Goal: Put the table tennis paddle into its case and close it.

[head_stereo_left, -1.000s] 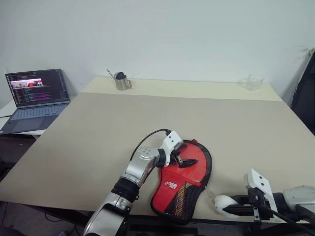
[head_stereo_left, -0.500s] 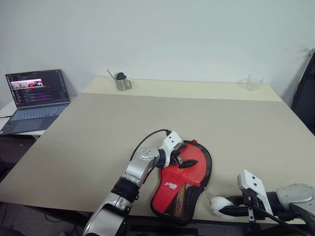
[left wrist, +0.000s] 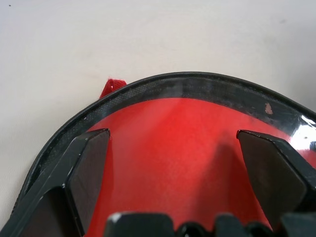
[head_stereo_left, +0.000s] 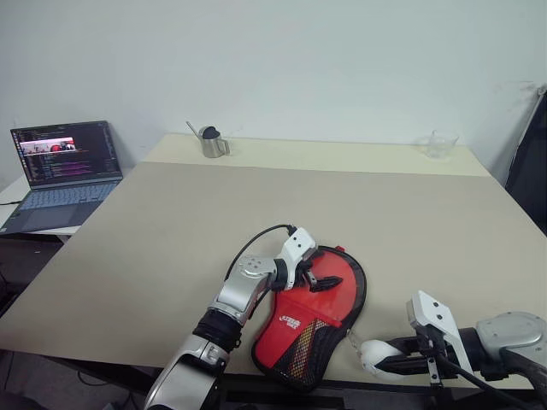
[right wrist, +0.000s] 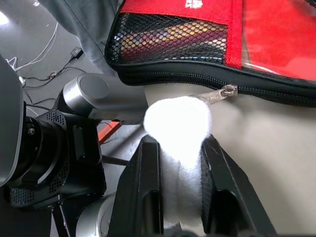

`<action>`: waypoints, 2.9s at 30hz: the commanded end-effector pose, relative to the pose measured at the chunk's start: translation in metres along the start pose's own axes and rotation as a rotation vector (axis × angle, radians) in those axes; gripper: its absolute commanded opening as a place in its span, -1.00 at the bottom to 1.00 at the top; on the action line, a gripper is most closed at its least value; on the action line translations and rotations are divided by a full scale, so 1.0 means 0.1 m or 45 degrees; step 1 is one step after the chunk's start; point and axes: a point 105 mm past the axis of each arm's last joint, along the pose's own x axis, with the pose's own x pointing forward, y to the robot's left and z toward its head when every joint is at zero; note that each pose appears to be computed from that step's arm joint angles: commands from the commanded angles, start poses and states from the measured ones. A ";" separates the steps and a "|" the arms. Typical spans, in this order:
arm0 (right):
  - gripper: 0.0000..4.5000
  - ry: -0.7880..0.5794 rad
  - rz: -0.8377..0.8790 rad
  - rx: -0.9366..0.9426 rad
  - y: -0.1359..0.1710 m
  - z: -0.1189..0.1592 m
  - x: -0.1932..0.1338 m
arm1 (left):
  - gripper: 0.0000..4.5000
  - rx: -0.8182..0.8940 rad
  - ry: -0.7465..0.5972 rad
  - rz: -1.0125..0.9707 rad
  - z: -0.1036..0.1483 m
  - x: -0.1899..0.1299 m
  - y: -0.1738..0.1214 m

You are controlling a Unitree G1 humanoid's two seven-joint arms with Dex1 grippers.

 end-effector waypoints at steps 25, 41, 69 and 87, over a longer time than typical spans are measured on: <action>0.99 -0.432 -0.705 0.422 -1.28 0.54 -0.14 | 1.00 0.186 -0.169 -0.158 0.76 -0.84 0.37; 0.45 -0.298 -0.668 0.613 -1.17 0.48 0.34 | 1.00 0.223 -0.001 -0.196 0.55 -1.28 0.33; -0.99 -0.216 -0.740 -0.148 -1.75 1.12 0.24 | 1.00 0.246 0.024 -0.084 0.52 -1.15 0.47; -0.75 -0.214 -0.692 -0.166 -1.93 1.18 0.33 | 1.00 0.271 -0.010 -0.173 0.56 -0.92 0.29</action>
